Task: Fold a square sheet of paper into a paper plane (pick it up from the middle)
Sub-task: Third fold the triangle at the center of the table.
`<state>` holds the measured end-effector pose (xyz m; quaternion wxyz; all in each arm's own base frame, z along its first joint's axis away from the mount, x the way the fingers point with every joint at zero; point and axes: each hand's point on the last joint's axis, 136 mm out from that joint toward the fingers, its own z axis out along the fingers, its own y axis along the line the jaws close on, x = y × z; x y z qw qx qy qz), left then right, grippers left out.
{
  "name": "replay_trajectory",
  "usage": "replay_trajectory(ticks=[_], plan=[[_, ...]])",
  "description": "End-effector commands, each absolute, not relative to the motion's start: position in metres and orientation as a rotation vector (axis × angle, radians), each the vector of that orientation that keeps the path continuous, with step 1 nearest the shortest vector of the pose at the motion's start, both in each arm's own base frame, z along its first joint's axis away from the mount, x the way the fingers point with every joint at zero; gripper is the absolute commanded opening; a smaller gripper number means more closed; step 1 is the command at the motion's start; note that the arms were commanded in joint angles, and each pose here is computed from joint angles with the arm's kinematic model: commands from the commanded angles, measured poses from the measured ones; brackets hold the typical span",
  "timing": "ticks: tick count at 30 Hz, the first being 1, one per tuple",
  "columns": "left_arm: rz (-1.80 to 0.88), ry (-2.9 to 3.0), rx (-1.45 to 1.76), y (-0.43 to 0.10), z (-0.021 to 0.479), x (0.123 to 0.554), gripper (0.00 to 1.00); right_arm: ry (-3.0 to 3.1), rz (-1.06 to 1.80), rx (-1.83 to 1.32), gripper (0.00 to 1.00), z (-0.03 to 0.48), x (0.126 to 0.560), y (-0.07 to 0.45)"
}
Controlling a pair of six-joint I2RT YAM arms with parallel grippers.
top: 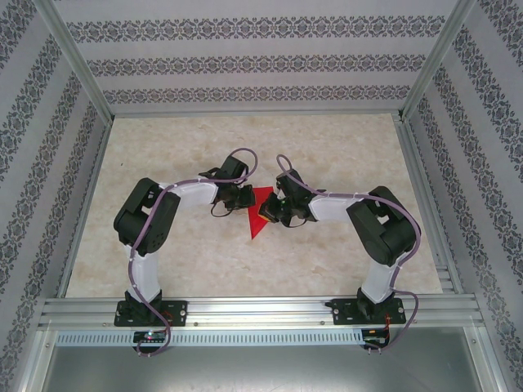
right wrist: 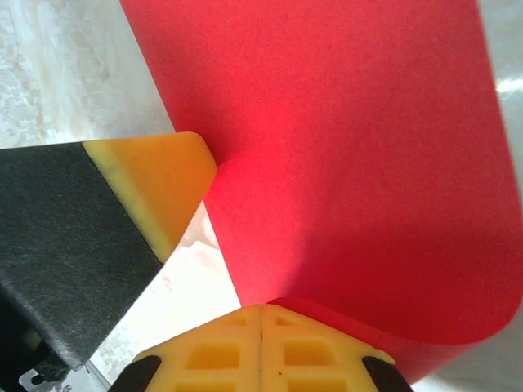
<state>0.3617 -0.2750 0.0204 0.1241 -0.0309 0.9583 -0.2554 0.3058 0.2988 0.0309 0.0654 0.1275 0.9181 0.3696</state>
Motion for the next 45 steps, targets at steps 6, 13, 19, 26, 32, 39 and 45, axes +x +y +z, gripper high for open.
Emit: replay_trajectory(ticks=[6,13,19,26,32,39,45], plan=[[-0.731,2.842,-0.100,-0.271,0.009,0.359,0.13,2.731,1.116,0.305,0.00,0.033,0.317,0.310],[-0.742,2.844,-0.097,-0.273,0.010,0.358,0.12,2.752,1.098,0.269,0.00,0.027,0.315,0.311],[-0.748,2.844,-0.094,-0.274,0.010,0.358,0.12,2.745,1.118,0.213,0.00,0.027,0.314,0.316],[-0.751,2.846,-0.095,-0.274,0.009,0.358,0.12,2.749,1.117,0.192,0.00,0.024,0.315,0.319],[-0.752,2.848,-0.094,-0.274,0.009,0.357,0.12,2.765,1.092,0.204,0.00,0.019,0.313,0.314],[-0.750,2.848,-0.095,-0.274,0.009,0.357,0.12,2.775,1.063,0.217,0.00,0.017,0.313,0.311],[-0.751,2.848,-0.097,-0.274,0.009,0.357,0.12,2.792,1.029,0.226,0.00,0.012,0.312,0.307]])
